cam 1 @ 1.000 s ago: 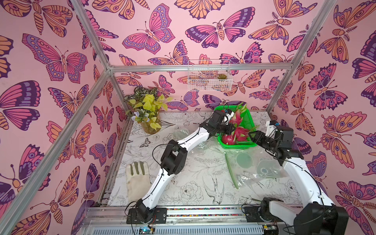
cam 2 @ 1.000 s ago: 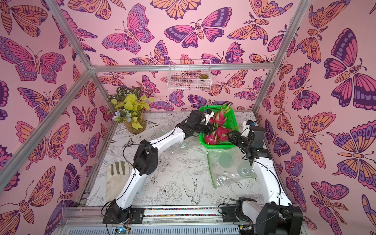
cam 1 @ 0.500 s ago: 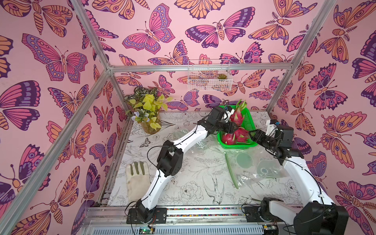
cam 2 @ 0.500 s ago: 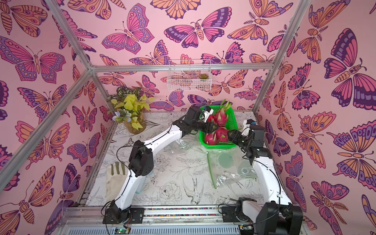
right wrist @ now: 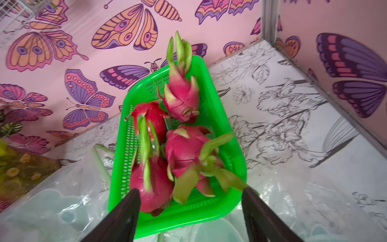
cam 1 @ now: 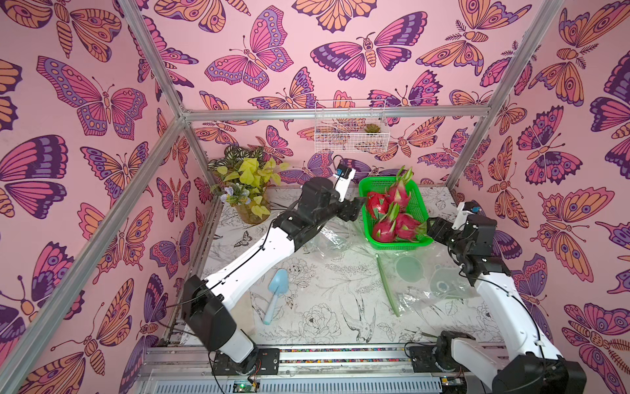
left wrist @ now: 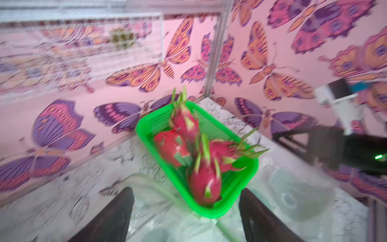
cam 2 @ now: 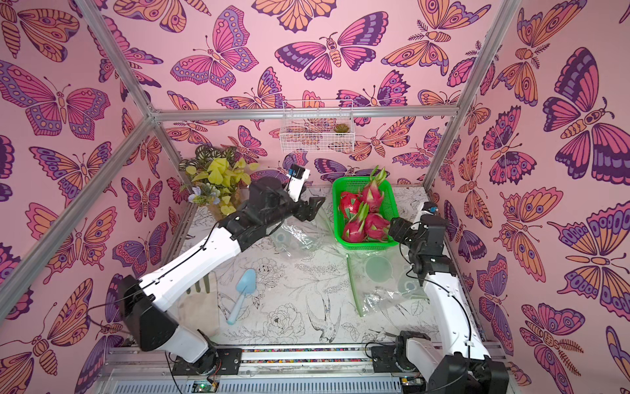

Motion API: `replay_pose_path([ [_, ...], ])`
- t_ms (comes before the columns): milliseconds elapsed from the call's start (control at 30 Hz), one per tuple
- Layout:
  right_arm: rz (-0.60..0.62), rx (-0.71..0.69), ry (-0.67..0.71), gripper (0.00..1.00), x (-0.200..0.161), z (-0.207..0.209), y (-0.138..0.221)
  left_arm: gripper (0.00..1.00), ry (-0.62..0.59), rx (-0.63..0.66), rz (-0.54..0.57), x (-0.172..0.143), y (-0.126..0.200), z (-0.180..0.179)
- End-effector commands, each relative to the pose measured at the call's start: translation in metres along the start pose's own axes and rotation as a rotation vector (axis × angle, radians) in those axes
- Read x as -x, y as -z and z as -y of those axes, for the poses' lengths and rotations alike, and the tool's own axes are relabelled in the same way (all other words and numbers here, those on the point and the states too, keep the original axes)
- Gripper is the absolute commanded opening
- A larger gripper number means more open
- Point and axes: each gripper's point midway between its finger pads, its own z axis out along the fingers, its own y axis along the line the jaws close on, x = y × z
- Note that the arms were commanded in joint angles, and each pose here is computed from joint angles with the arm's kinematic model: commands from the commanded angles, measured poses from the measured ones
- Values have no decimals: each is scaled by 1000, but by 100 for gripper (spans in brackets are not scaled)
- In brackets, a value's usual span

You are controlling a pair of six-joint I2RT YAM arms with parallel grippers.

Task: Open the zip-top bag and take out the dragon fruit
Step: Reset both arms

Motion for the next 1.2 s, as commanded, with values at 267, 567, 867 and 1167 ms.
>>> replay_pose_path([
  [267, 214, -274, 108, 99, -3, 65, -6, 87, 72, 752, 52, -134, 134, -191],
  [567, 137, -166, 218, 99, -56, 66, -34, 90, 96, 921, -8, -228, 179, -239],
  [867, 118, -2, 298, 99, -81, 42, -51, 92, 131, 794, 51, -257, 153, -254],
  [1167, 177, 99, 335, 99, -94, 33, -75, 94, 124, 745, 5, -281, 127, -263],
])
